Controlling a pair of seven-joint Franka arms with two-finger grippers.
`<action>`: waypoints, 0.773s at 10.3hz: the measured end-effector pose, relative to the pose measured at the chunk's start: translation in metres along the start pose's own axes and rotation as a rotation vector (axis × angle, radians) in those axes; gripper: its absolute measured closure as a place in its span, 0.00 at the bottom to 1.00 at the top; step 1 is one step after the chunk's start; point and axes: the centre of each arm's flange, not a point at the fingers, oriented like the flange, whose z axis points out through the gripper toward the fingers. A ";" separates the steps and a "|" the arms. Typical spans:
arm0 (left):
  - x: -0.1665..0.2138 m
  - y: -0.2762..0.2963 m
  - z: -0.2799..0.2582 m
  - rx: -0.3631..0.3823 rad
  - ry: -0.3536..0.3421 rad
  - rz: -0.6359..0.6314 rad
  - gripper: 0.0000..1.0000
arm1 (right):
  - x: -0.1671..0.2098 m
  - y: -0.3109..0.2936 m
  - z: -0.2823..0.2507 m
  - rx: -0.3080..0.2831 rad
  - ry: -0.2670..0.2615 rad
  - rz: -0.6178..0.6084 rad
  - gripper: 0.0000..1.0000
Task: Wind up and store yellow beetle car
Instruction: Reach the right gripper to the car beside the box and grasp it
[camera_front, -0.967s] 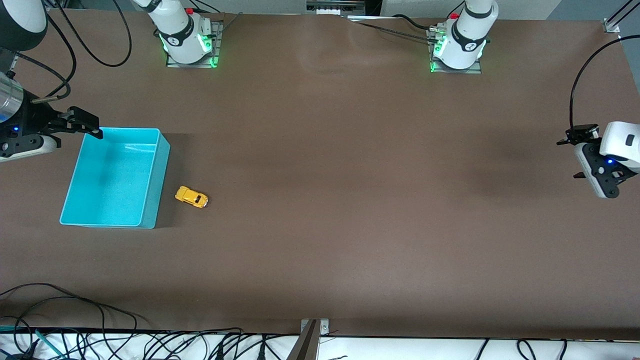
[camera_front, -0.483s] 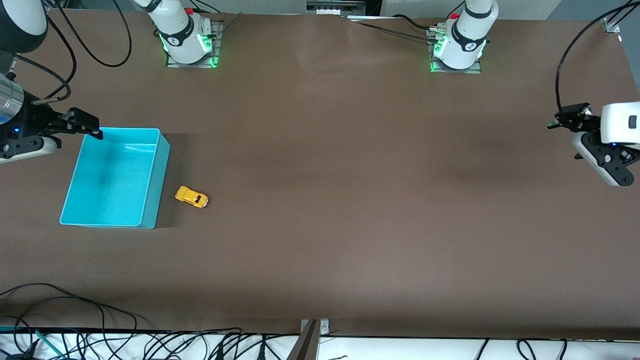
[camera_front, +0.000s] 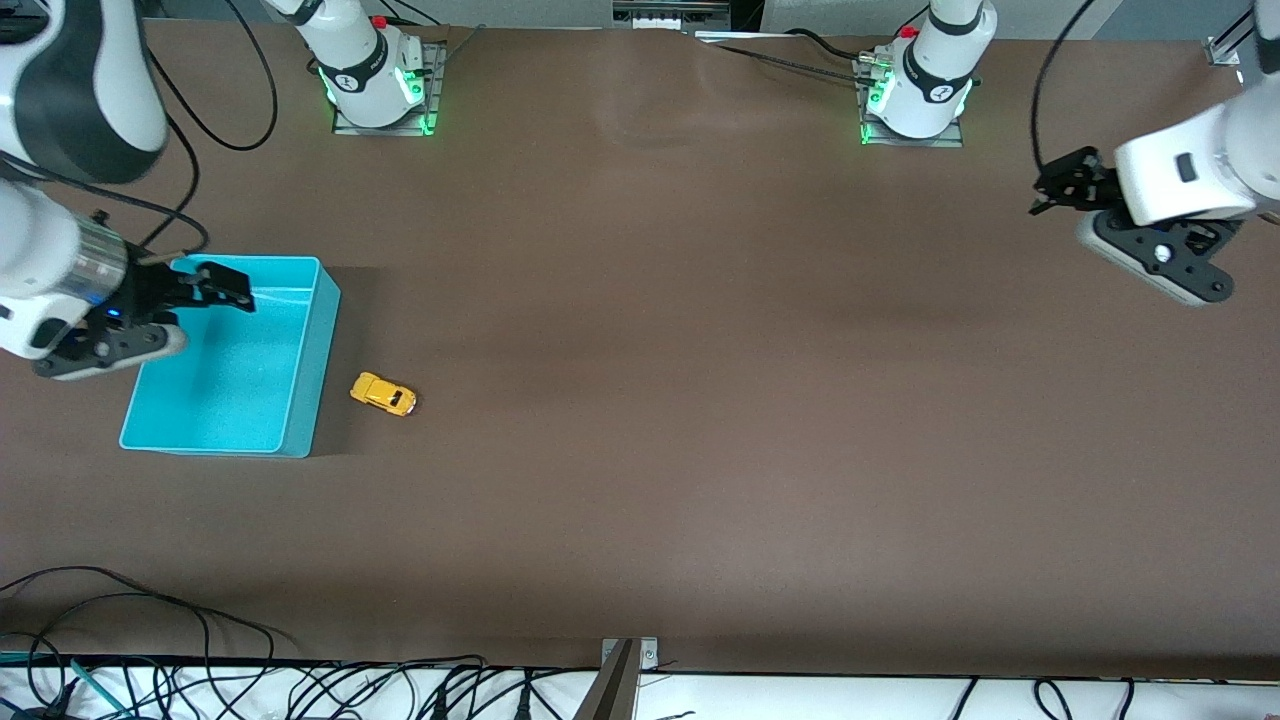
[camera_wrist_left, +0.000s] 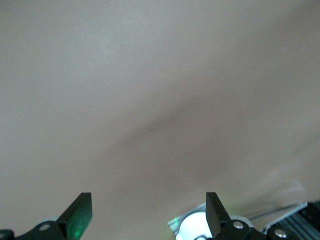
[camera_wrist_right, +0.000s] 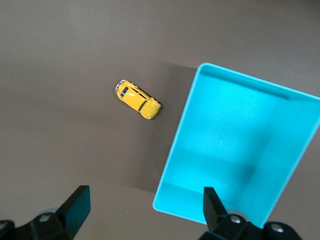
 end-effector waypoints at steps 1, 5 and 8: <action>-0.001 0.003 0.010 0.021 0.052 -0.018 0.00 | 0.016 -0.018 0.015 -0.008 0.013 -0.050 0.00; -0.019 -0.015 0.014 0.051 0.142 -0.068 0.00 | 0.051 -0.051 0.074 -0.028 0.077 -0.331 0.00; -0.035 -0.033 -0.007 0.066 0.197 -0.156 0.00 | 0.062 -0.038 0.150 -0.047 0.107 -0.546 0.00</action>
